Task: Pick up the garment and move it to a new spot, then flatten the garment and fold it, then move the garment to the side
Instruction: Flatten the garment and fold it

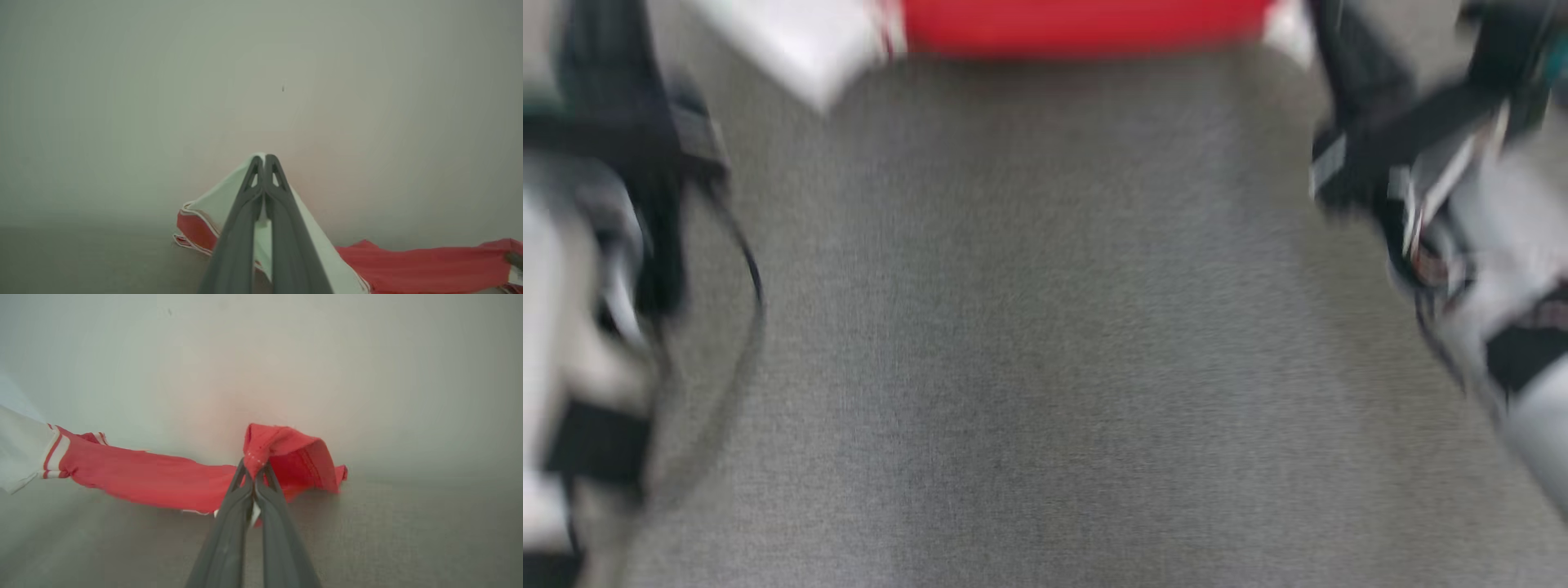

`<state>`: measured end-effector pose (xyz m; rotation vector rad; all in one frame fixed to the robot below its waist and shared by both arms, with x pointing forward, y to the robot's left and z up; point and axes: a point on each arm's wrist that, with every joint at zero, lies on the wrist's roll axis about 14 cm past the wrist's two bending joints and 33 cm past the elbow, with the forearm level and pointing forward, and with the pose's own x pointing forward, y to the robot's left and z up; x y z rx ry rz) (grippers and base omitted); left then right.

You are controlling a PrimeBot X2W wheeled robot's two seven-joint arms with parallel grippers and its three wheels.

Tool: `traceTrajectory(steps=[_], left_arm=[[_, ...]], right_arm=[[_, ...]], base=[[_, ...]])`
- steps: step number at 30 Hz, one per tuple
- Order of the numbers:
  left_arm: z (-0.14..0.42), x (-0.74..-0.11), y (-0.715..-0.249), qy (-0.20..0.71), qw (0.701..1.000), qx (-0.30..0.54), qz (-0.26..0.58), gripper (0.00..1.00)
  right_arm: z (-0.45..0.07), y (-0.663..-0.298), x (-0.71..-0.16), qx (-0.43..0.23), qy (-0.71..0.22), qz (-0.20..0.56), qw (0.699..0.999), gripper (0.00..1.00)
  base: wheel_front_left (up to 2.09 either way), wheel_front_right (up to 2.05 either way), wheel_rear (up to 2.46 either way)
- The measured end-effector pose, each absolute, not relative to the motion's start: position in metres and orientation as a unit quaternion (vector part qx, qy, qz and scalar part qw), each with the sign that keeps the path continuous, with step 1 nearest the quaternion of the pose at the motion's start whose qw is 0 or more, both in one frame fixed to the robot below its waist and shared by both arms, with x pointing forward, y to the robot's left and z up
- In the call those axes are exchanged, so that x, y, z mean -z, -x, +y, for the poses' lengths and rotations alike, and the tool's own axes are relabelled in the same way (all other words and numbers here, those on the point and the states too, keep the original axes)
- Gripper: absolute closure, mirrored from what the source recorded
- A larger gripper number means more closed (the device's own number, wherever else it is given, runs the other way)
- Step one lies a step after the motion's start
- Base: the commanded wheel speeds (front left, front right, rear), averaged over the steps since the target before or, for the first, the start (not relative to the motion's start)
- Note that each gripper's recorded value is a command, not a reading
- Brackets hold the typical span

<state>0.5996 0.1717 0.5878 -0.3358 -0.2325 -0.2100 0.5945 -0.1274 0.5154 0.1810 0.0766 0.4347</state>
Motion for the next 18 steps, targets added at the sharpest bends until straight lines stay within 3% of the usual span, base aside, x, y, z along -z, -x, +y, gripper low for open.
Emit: traceTrajectory(steps=[7, 18], left_arm=[[0.18, -0.526, -0.487, 0.234, 0.971, 0.023, -0.038, 1.0], [0.191, -0.477, -0.38, 0.258, 0.963, -0.063, 0.045, 1.0]], right_arm=[[-0.151, -0.508, -0.483, -0.197, -0.13, 0.082, 0.968, 1.0], [-0.195, -0.414, -0.437, -0.115, -0.175, 0.147, 0.967, 1.0]], base=[[0.0, 0.0, 0.0], [0.0, 0.0, 0.0]])
